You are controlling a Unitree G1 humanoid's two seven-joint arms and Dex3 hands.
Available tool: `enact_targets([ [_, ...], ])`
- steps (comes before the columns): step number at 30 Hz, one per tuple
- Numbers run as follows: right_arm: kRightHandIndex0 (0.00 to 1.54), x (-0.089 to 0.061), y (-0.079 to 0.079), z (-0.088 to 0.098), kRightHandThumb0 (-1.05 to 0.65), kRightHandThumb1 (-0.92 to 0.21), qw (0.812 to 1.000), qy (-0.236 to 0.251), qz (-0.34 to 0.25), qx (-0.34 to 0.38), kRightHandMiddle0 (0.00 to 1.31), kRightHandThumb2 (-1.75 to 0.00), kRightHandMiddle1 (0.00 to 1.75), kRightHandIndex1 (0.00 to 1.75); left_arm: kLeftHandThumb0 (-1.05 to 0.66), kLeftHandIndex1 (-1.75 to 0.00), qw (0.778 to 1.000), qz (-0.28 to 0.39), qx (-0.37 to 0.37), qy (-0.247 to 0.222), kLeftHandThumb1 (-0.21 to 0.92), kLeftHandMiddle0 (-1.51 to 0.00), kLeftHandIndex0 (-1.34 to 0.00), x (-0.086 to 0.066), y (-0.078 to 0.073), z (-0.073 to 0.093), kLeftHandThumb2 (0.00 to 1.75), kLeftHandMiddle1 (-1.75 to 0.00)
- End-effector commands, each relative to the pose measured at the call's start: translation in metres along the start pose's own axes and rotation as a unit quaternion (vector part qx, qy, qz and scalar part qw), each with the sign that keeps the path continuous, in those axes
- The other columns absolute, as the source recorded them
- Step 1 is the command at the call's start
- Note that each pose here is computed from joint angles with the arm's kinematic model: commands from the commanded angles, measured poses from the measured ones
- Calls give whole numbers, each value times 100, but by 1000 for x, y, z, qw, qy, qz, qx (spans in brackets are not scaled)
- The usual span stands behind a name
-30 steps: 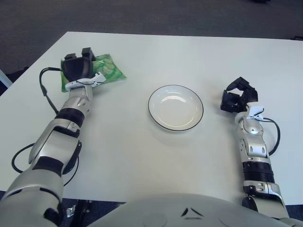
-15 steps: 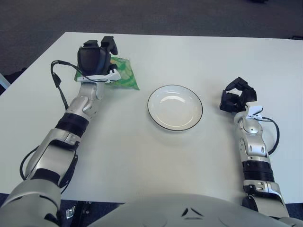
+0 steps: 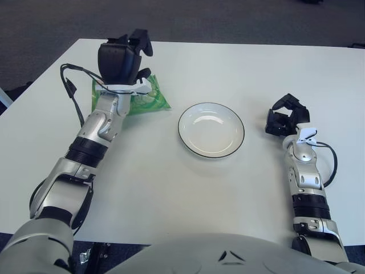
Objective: Put the snack into the plate.
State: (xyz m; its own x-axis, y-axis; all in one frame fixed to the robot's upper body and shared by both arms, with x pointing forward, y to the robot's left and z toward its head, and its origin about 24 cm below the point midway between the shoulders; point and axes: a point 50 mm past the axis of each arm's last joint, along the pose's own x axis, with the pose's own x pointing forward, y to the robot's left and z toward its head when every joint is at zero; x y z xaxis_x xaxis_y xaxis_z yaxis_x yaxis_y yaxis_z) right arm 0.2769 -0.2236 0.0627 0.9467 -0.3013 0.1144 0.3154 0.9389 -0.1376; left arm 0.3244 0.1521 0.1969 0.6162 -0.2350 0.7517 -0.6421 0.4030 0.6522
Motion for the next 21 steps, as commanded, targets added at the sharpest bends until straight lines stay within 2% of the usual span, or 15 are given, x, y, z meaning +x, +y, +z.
enact_targets([
  [1,132,-26,0,-42,-53,-20,996,85,0,1,72,-147,175,175,0,-175,1000,4,-20,-18,-8,-93,-68,2,3,10,175,-168],
  [4,132,-26,0,-42,-53,-20,996,85,1,1,72,-147,175,175,0,-175,999,10,-22,-39,-8,-92,-68,7,4,23,175,-169],
  [9,132,-26,0,-41,-54,-19,997,82,3,-1,72,-147,175,175,0,-175,998,8,-25,-52,-7,-90,-68,7,7,31,175,-172],
  [21,132,-27,1,-41,-53,-20,997,80,4,0,72,-147,175,175,0,-175,997,-25,-32,-60,-6,-89,-67,4,6,36,175,-175],
])
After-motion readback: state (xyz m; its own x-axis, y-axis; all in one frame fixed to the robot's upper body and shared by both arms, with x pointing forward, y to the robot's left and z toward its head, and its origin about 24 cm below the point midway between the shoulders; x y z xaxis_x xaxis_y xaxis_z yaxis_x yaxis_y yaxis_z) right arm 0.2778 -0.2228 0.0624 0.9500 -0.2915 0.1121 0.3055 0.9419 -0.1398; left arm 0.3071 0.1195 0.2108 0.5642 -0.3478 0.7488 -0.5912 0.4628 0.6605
